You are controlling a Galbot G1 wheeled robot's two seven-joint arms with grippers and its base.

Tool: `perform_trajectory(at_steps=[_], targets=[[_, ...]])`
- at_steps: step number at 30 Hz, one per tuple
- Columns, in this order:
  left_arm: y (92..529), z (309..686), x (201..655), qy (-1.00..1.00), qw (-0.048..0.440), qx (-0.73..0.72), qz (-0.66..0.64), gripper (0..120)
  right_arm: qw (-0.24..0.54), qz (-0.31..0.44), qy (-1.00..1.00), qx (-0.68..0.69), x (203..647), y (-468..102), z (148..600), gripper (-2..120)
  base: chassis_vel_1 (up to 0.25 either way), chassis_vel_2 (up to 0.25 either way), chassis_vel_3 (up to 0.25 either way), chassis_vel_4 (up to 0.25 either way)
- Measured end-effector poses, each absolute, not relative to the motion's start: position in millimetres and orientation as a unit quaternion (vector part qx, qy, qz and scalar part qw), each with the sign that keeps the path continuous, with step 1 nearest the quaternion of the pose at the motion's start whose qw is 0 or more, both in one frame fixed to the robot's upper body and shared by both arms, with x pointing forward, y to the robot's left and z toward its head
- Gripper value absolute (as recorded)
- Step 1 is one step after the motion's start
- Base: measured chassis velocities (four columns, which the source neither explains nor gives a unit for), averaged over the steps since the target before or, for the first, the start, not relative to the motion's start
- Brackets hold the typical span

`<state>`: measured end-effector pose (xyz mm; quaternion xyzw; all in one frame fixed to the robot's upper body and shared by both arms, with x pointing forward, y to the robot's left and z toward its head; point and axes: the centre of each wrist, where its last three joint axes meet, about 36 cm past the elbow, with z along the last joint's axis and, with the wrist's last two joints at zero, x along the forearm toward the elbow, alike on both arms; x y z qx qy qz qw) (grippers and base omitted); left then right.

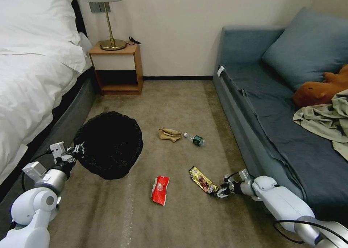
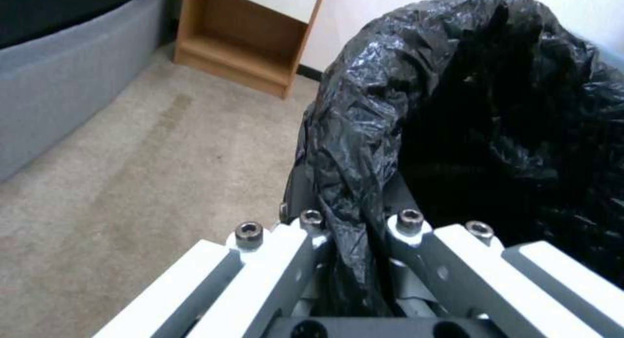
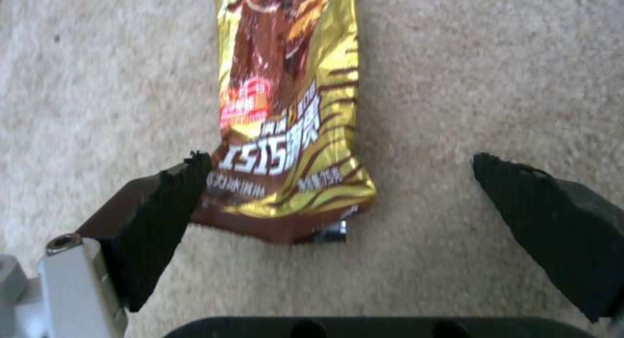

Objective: Pick up the trash bin, then pick up the garbage on the floor and place it into the trash bin.

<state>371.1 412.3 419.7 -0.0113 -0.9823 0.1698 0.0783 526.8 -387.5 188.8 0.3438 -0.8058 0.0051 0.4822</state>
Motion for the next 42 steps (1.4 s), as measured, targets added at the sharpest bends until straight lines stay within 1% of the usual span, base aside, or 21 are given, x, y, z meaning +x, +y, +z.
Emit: perform_trajectory(at_steps=[15,17,18,19,21,23,24,25,26,27,29,30,31,32,33,35,36,37,38,41,42], targets=[[415,414,371,-0.982,0.081,-0.007,0.173,4,0.479,-0.006,-0.794,0.375,528,-354,197,96,0.0,0.0,0.0,0.0],[414,412,370,-0.981,0.082,-0.007,0.174,4,0.478,-0.005,-0.793,0.377,528,-349,196,90,0.0,0.0,0.0,0.0],[414,412,370,-0.981,0.082,-0.007,0.174,4,0.478,-0.005,-0.793,0.377,528,-349,196,90,0.0,0.0,0.0,0.0],[414,411,369,-0.981,0.083,-0.007,0.175,4,0.477,-0.002,-0.794,0.376,527,-348,195,83,0.0,0.0,0.0,0.0],[414,411,369,-0.981,0.083,-0.007,0.175,4,0.477,-0.002,-0.794,0.376,527,-348,195,83,0.0,0.0,0.0,0.0],[415,411,369,-0.981,0.083,-0.006,0.174,4,0.472,0.003,-0.799,0.372,525,-351,194,70,0.0,0.0,0.0,0.0],[415,411,369,-0.981,0.083,-0.006,0.174,4,0.472,0.003,-0.799,0.372,525,-351,194,70,0.0,0.0,0.0,0.0],[415,411,369,-0.981,0.083,-0.006,0.174,4,0.47,0.005,-0.801,0.371,524,-354,193,64,0.0,0.0,0.0,0.0],[415,411,369,-0.981,0.083,-0.006,0.174,4,0.469,0.005,-0.802,0.37,524,-355,193,60,0.0,0.0,0.0,0.0],[415,411,369,-0.981,0.083,-0.006,0.174,4,0.469,0.005,-0.802,0.37,524,-355,193,60,0.0,0.0,0.0,0.0],[415,410,369,-0.981,0.083,-0.006,0.174,4,0.465,0.007,-0.805,0.369,522,-359,192,48,0.0,0.0,0.0,0.0],[415,410,369,-0.981,0.083,-0.006,0.174,4,0.465,0.007,-0.805,0.369,522,-359,192,48,0.0,0.0,0.0,0.0],[415,409,370,-0.981,0.084,-0.006,0.175,4,0.463,0.008,-0.805,0.371,521,-360,191,42,0.0,0.0,0.0,0.0],[415,409,370,-0.981,0.084,-0.006,0.175,4,0.463,0.008,-0.805,0.371,521,-360,191,42,0.0,0.0,0.0,0.0],[414,408,370,-0.981,0.085,-0.006,0.176,4,0.461,0.009,-0.806,0.372,520,-360,190,33,0.0,0.0,0.0,0.0],[414,408,370,-0.981,0.085,-0.006,0.176,4,0.458,0.009,-0.807,0.373,520,-360,189,25,0.0,0.0,0.0,0.0],[414,408,370,-0.981,0.085,-0.006,0.176,4,0.458,0.009,-0.807,0.373,520,-360,189,25,0.0,0.0,0.0,0.0],[413,407,370,-0.981,0.086,-0.007,0.176,4,0.457,0.009,-0.807,0.373,519,-359,188,18,0.0,0.0,0.0,0.0],[413,407,370,-0.981,0.086,-0.007,0.176,4,0.457,0.009,-0.807,0.373,519,-359,188,18,0.0,0.0,0.0,0.0],[413,408,371,-0.981,0.085,-0.009,0.176,4,0.453,0.006,-0.809,0.375,519,-356,185,1,0.0,0.0,0.0,0.0],[413,408,371,-0.981,0.085,-0.009,0.176,4,0.453,0.006,-0.809,0.375,519,-356,185,1,0.0,0.0,0.0,0.0]])
